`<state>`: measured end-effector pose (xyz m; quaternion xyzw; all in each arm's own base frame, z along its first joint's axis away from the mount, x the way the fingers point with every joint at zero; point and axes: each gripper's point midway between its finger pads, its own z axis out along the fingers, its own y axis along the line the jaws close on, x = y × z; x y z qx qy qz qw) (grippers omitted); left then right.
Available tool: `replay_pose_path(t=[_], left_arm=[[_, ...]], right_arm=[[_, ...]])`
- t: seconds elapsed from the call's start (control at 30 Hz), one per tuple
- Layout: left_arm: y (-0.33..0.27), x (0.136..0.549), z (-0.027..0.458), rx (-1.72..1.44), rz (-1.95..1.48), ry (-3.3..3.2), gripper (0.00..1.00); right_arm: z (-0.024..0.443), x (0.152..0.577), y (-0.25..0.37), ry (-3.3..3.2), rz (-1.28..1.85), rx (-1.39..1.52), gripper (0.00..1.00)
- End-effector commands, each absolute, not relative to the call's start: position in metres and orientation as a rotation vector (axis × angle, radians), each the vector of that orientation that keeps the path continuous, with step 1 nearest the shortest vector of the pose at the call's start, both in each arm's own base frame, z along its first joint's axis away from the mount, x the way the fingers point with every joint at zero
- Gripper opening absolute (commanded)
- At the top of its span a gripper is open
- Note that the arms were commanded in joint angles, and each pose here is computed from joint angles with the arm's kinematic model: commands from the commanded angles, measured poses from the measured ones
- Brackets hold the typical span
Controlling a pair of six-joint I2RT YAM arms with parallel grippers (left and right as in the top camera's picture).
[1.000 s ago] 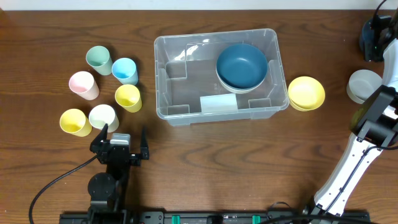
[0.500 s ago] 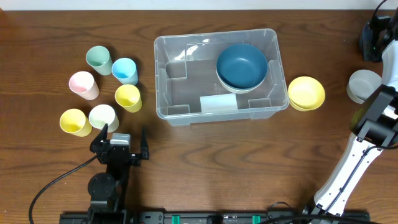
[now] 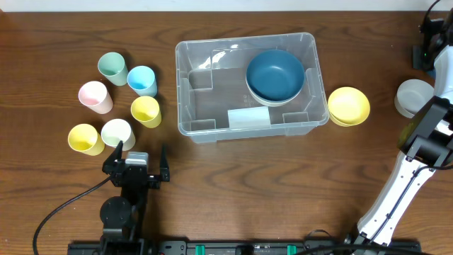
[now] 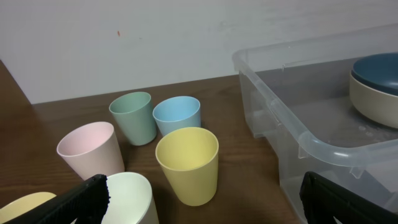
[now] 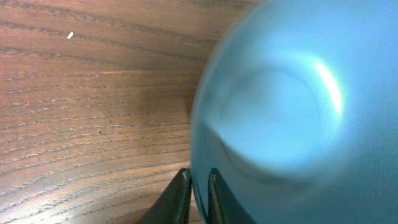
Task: Pack container
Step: 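Move the right gripper to the second teal bowl and grasp it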
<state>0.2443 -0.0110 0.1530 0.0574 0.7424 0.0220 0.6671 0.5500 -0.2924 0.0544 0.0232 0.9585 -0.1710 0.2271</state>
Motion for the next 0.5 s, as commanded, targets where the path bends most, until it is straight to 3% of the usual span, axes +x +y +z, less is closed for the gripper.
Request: replay_pose_path(t=[0.0, 0.13, 0.47], left_arm=[[-0.0077, 0.2438, 0.1367, 0.111, 0.056, 1.722, 0.98], [-0.0077, 0.2438, 0.1368, 0.111, 0.056, 1.722, 0.98], [-0.0077, 0.2438, 0.1367, 0.111, 0.056, 1.722, 0.98]], right_arm=[[0.0472, 0.5515, -0.2842, 2.646, -0.423, 0.086, 0.09], [0.0467, 0.5512, -0.2833, 2.648, -0.414, 0.095, 0.02], [0.0457, 0.551, -0.2804, 2.653, -0.404, 0.098, 0.01]])
